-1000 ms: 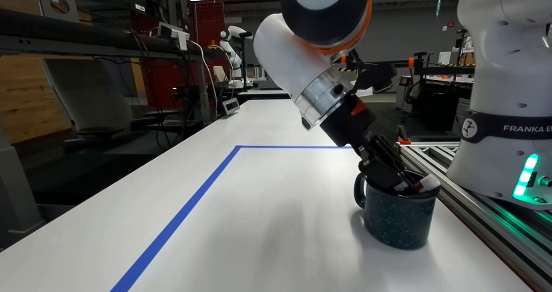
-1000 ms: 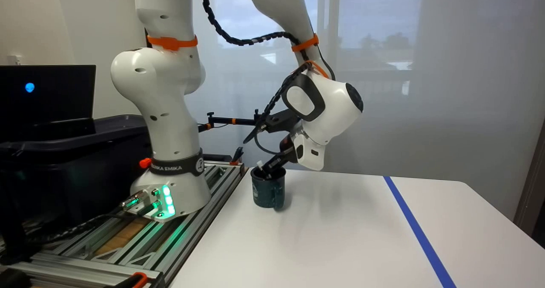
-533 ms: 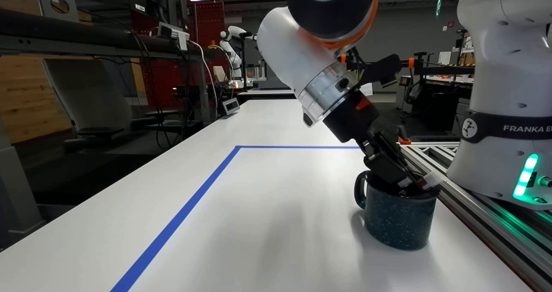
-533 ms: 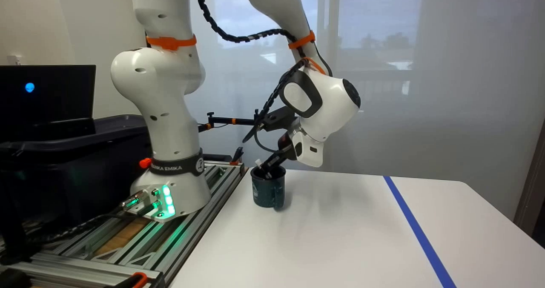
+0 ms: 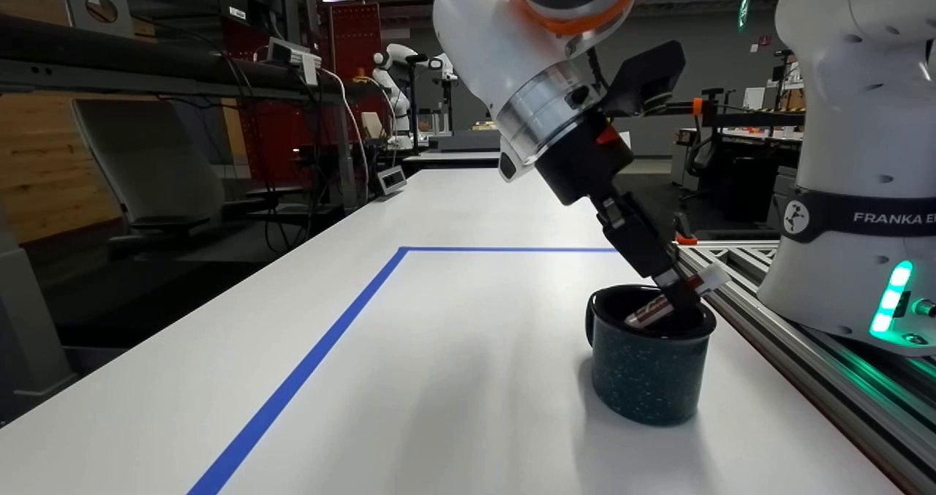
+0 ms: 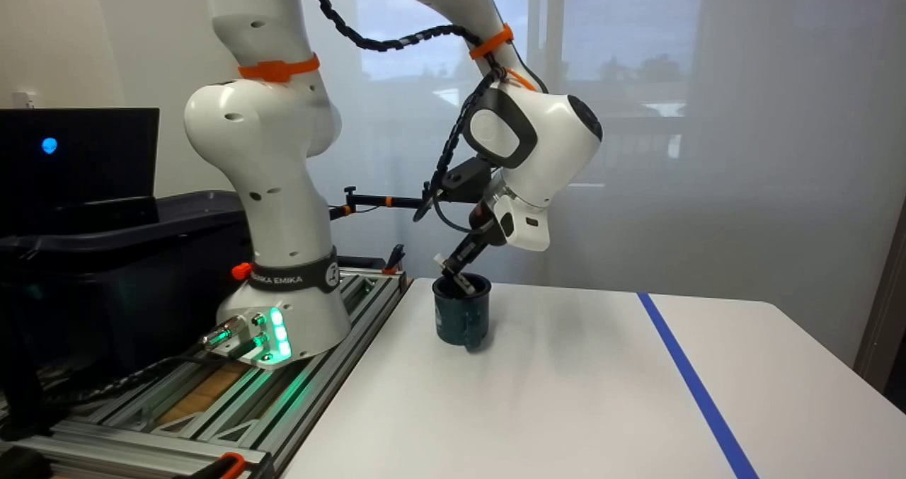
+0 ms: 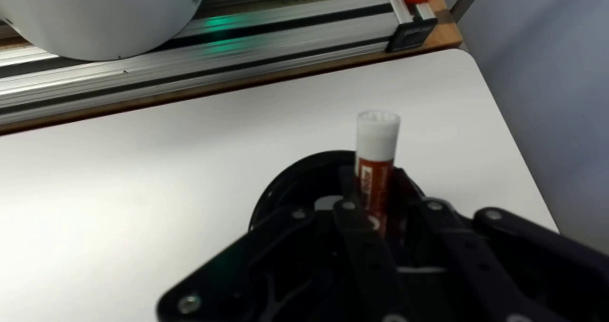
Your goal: Remove the marker from the cup and put it on the table
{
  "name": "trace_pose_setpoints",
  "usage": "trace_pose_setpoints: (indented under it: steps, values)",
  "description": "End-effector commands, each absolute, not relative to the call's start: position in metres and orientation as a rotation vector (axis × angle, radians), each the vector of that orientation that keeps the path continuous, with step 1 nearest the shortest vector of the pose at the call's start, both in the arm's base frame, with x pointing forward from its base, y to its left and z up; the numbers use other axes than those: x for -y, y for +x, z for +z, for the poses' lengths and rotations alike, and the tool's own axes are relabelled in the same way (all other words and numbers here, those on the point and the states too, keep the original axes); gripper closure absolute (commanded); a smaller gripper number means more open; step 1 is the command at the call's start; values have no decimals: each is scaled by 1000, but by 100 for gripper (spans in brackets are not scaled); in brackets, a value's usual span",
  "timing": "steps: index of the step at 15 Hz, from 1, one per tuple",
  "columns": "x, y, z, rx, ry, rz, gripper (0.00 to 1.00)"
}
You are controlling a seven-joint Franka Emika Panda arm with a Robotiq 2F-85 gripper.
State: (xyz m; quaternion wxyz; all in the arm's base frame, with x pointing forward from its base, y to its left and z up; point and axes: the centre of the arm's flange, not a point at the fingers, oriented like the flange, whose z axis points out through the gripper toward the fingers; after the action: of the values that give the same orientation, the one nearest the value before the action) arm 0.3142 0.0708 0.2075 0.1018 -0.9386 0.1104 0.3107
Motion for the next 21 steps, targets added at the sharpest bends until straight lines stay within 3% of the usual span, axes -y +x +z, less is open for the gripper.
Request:
trace_pose_setpoints:
  steps: [1,14,21]
  values:
    - [-71,295,234,-238,-2782,859,95]
    - [-61,299,271,-276,-2837,727,95]
    - [-14,308,265,-746,-2832,672,95]
